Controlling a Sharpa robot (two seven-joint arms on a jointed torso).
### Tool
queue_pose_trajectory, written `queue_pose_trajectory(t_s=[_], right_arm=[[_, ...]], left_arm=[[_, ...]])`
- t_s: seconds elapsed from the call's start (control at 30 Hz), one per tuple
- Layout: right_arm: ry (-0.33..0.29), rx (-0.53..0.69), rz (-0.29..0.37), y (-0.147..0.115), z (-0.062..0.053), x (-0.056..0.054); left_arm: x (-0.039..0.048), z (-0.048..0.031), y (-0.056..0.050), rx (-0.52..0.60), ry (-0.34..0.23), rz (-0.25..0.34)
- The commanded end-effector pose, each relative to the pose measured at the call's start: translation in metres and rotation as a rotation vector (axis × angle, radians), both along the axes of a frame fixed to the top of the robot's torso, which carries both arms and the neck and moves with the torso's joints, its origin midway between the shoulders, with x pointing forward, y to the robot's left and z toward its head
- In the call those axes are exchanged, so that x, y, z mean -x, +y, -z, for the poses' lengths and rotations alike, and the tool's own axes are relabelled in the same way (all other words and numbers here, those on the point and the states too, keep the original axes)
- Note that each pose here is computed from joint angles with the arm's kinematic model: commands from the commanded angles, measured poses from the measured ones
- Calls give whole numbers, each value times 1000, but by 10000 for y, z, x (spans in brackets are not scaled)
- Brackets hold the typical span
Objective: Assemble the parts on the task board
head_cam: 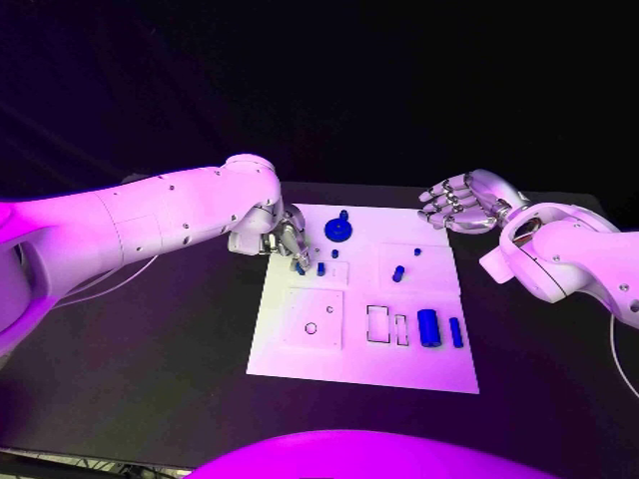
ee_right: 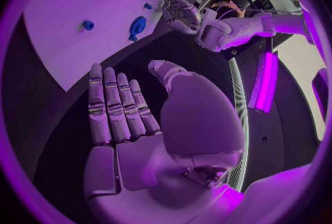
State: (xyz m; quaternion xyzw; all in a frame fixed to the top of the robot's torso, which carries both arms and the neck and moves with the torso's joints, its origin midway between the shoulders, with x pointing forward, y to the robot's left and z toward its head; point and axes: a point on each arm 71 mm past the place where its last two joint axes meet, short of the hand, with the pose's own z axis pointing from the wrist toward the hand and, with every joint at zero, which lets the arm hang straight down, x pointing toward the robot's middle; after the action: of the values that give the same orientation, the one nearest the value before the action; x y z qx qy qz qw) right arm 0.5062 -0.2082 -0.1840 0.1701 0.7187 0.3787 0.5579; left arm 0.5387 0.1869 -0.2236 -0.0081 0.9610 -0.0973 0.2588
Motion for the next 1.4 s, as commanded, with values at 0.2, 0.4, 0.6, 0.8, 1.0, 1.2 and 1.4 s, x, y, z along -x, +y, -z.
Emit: queue_pose_trajectory(t_s=[0.2,0.4,0.6,0.8,1.0,1.2,1.4], right_arm=[[-2,-1,-20,17,-1,9],[-2,-1,-20,17,-2,10],[-2,-1,-20,15,-2,11],[-2,-1,-20,14,-1,11],[-2,-1,-20,14,-1,10],[-2,-1,-20,13,-1,10],[-2,-1,-19,12,-1,10]], left_arm=[[49,71,-2,-29,16,25],[50,66,-12,-25,3,21],[56,63,-33,-18,-3,20],[58,60,-43,-11,-7,18],[61,60,-49,-9,-7,18],[61,61,-43,-9,-5,18],[59,63,-30,-11,-3,16]])
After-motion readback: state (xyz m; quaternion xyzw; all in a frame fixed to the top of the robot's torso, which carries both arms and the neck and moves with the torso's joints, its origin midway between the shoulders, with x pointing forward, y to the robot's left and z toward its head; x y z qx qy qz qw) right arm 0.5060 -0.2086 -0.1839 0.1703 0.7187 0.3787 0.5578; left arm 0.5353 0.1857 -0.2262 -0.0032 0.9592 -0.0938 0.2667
